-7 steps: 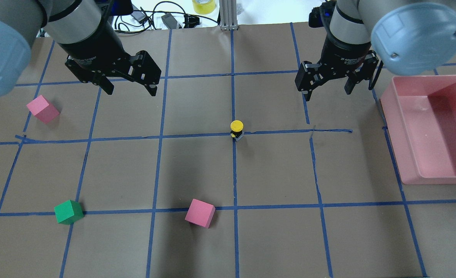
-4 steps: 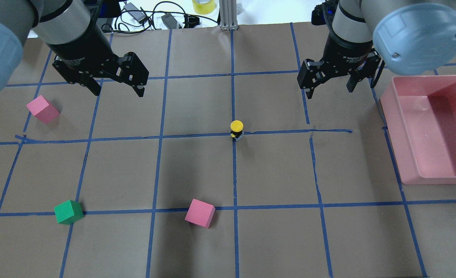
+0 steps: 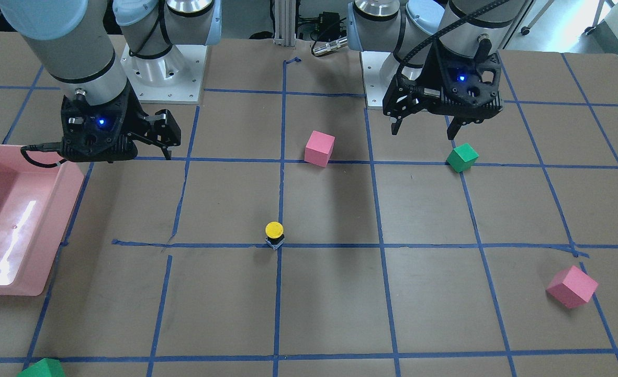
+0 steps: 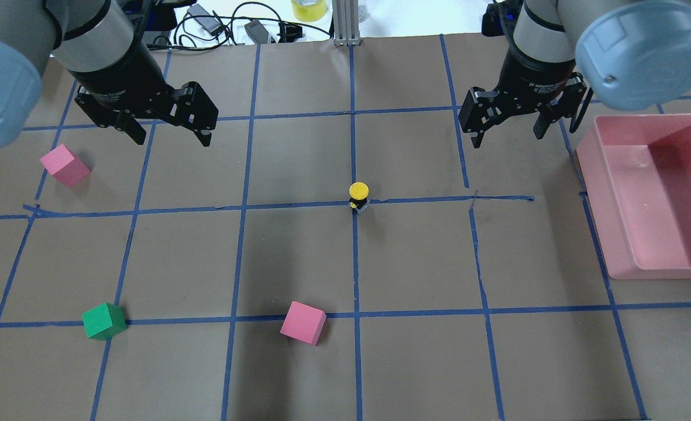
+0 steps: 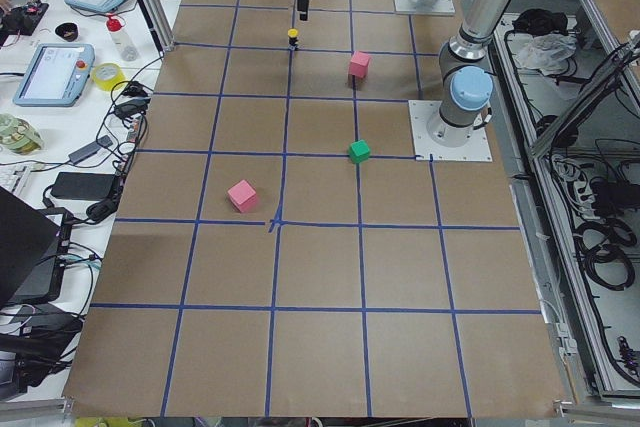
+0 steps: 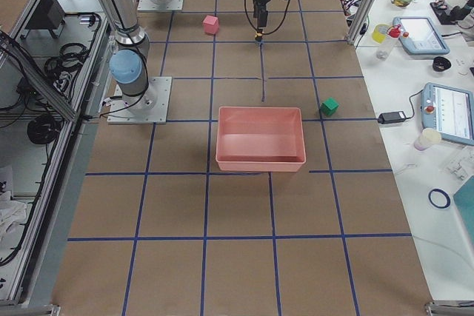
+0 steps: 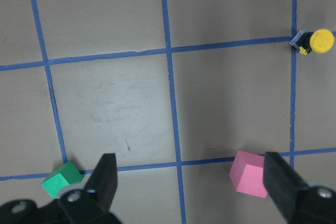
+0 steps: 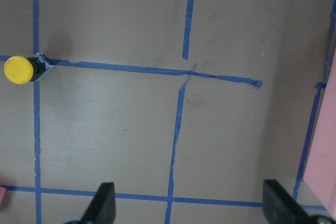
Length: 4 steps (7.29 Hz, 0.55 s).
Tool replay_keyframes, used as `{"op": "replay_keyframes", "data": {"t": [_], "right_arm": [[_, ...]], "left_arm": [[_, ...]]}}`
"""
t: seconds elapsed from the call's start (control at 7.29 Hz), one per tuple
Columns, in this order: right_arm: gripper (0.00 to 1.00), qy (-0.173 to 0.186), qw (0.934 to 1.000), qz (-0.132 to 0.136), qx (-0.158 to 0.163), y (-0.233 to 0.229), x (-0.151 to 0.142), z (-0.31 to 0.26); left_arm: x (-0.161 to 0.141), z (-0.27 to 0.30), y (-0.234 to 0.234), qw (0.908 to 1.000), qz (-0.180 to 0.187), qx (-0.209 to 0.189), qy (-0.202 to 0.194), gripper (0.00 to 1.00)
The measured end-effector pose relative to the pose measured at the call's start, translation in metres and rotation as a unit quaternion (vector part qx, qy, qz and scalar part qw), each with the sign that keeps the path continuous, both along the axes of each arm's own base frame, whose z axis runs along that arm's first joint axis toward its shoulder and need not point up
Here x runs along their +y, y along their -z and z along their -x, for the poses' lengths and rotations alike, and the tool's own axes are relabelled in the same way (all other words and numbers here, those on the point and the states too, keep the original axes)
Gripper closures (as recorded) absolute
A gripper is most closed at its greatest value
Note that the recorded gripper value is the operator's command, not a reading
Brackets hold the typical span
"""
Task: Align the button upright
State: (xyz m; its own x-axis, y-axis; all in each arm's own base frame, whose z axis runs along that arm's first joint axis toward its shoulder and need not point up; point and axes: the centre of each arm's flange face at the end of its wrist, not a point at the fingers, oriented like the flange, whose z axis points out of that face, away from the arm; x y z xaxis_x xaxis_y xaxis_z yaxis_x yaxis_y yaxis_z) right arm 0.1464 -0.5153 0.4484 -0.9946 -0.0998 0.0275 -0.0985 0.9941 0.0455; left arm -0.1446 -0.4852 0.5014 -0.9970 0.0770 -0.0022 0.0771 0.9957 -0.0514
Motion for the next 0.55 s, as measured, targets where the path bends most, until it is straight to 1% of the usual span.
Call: {"op": "replay_keyframes", "data": {"t": [0.55], "right_arm": [[0.0,0.0,1.0,-0.005,-0.001,0.0021,0.002,-0.0002]], "left_arm": [[-0.0002,0.0002,0.0011,1.0,0.004,0.0,-0.001,0.0]]}}
